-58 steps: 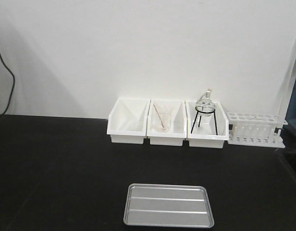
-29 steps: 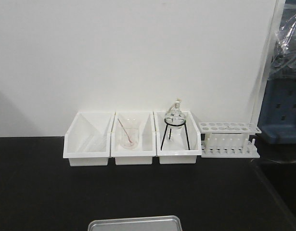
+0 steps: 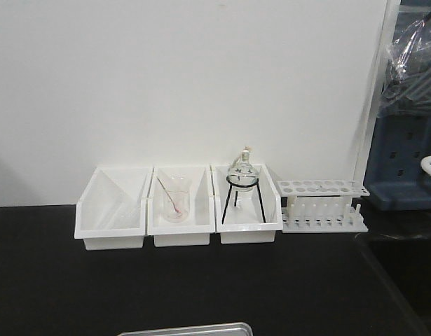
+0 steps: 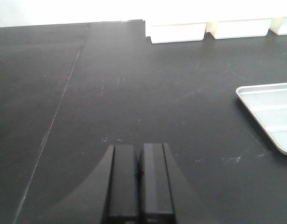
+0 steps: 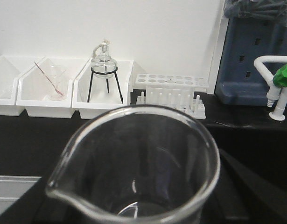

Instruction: Move beaker to silver tray on left bench

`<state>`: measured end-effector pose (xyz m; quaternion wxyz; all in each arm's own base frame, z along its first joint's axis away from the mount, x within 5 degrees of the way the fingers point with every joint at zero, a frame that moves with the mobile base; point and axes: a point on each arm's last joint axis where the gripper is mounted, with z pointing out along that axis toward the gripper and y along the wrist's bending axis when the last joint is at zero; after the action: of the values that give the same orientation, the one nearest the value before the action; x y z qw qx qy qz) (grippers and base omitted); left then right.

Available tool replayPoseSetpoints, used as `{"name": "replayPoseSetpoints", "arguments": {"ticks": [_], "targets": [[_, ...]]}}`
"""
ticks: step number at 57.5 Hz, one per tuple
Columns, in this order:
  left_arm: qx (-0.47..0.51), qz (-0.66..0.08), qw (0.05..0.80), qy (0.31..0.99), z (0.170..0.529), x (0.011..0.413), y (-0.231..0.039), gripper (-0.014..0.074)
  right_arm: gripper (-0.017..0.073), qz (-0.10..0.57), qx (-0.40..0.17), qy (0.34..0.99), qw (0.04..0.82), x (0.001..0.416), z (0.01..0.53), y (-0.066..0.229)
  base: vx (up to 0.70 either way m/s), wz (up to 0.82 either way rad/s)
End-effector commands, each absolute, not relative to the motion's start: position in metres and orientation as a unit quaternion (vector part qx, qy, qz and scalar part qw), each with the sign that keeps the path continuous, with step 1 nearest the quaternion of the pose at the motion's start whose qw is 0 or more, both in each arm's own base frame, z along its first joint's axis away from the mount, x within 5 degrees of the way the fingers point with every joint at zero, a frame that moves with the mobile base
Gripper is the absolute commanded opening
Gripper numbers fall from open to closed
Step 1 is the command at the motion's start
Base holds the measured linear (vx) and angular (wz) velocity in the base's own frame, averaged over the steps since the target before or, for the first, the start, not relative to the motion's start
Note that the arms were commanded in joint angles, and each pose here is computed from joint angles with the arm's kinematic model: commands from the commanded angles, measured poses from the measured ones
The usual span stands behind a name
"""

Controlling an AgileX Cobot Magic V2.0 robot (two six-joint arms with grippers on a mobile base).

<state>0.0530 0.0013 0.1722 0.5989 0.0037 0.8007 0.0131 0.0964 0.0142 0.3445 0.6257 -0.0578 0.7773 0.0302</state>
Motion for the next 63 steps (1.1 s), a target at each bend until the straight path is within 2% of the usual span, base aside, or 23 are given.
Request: {"name": "replayPoseSetpoints", "arguments": {"ticks": [1,15,24,37,45,52,63], "targets": [[0.006,0.010,0.625,0.781,0.171,0.054,0.001,0.0001,-0.0008,0.034,-0.072,0.746,0.661,0.097,0.360,0.016,0.00,0.00],[0.006,0.010,0.625,0.781,0.171,0.054,0.001,0.0001,-0.0008,0.026,-0.078,0.741,0.667,0.097,0.361,0.016,0.00,0.00],[0.006,0.010,0.625,0.781,0.171,0.054,0.001,0.0001,-0.0006,0.017,-0.114,0.731,0.673,0.112,0.362,0.026,0.00,0.00],[0.006,0.010,0.625,0.781,0.171,0.054,0.001,0.0001,-0.0004,0.119,-0.195,0.694,0.683,0.169,0.348,0.075,0.00,0.00],[0.006,0.010,0.625,0.781,0.171,0.054,0.001,0.0001,-0.0004,0.212,-0.248,0.667,0.670,0.200,0.311,0.108,0.00,0.00],[0.006,0.010,0.625,0.781,0.171,0.054,0.001,0.0001,-0.0004,0.256,-0.262,0.689,0.625,0.225,0.268,0.126,0.00,0.00],[0.006,0.010,0.625,0.781,0.171,0.054,0.001,0.0001,-0.0004,0.324,-0.266,0.689,0.592,0.254,0.219,0.149,0.00,0.00]]}}
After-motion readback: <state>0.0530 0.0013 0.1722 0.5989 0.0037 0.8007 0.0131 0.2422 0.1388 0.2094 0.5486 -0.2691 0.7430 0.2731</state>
